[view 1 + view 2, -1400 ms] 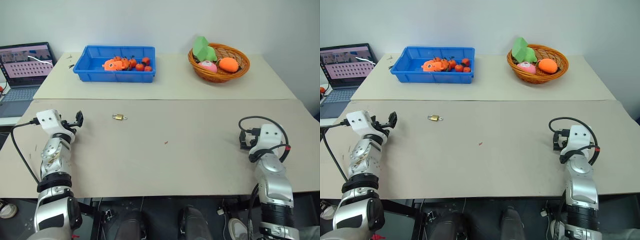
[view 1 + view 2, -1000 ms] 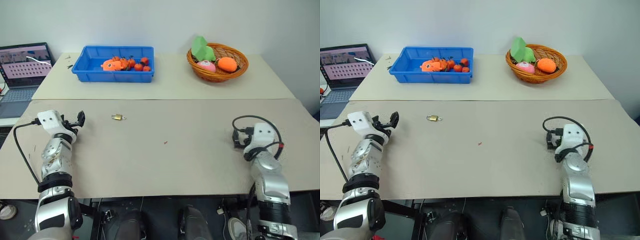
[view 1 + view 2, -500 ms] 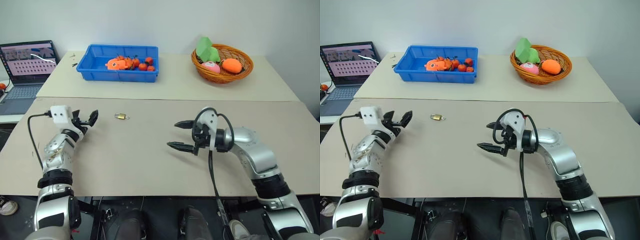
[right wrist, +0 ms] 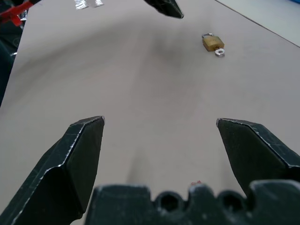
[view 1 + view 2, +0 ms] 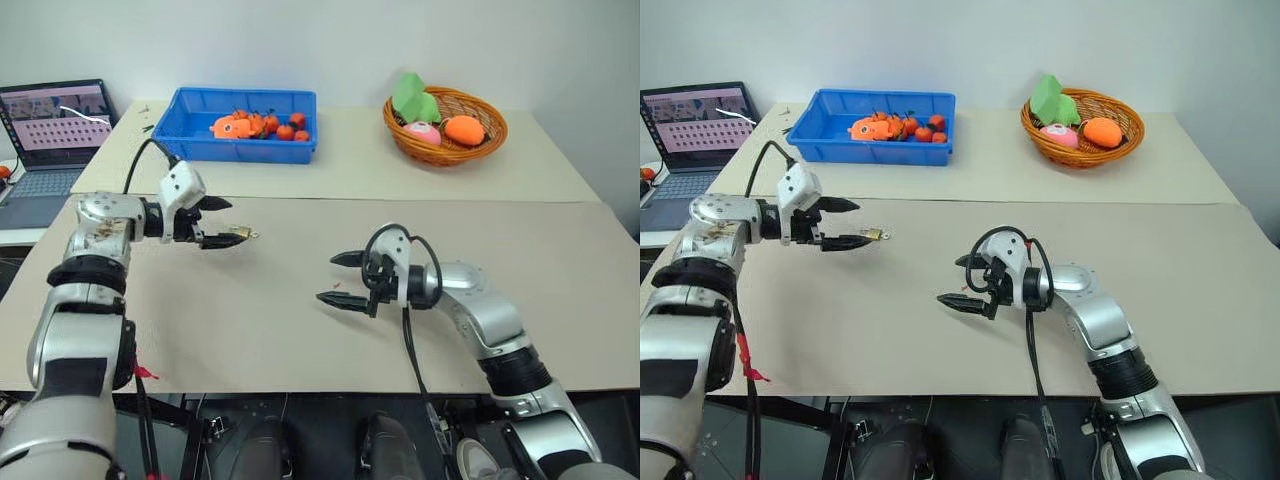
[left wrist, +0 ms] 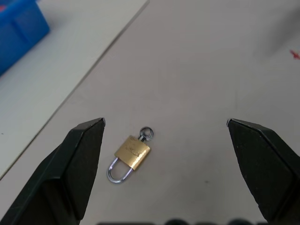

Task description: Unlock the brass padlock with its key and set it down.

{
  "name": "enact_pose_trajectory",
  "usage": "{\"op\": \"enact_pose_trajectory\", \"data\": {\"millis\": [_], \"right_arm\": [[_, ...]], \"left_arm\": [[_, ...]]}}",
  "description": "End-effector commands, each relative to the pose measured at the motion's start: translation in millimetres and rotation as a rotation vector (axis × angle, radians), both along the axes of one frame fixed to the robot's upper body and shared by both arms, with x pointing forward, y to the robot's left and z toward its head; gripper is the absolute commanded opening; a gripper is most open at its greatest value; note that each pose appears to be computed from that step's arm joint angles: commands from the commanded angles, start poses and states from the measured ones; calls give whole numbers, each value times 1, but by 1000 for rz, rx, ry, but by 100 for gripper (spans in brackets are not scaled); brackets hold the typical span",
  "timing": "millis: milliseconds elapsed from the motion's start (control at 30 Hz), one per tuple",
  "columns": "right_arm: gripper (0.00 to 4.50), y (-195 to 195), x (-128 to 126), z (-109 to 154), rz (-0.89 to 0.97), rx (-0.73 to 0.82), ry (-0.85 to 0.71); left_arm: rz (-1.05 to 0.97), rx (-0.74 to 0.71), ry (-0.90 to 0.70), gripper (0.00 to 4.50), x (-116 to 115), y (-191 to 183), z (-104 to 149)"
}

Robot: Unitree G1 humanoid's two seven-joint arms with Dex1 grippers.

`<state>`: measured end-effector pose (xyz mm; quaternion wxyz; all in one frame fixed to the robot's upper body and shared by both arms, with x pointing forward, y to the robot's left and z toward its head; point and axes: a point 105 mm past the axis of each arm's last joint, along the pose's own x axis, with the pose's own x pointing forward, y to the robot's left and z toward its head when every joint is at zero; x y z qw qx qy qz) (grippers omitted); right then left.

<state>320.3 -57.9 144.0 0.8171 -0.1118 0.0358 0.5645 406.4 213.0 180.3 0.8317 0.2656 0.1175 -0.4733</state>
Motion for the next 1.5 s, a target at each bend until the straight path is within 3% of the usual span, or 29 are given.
{"op": "enact_pose_trajectory", "data": {"millis": [33,200,333,700,967,1333,1500], "right_arm": [[450,-1,-2,11,-70,54,-51],[450,-11,-7,8,-174,82,-49],[450,-20,-14,5,-241,92,-44],[450,-48,-28,8,-373,96,-45],[450,-56,-31,9,-415,104,-43],[450,-60,-26,10,-457,113,-57],[450,-61,-26,10,-465,114,-58]], "left_arm": [[45,150,-55,442,13,-1,8],[117,221,-85,442,26,-5,13],[149,274,-54,442,29,-4,1],[243,188,117,442,23,0,-33],[250,146,153,442,22,-3,-38],[254,123,142,45,25,-6,-33],[283,83,113,45,29,-7,-26]]}}
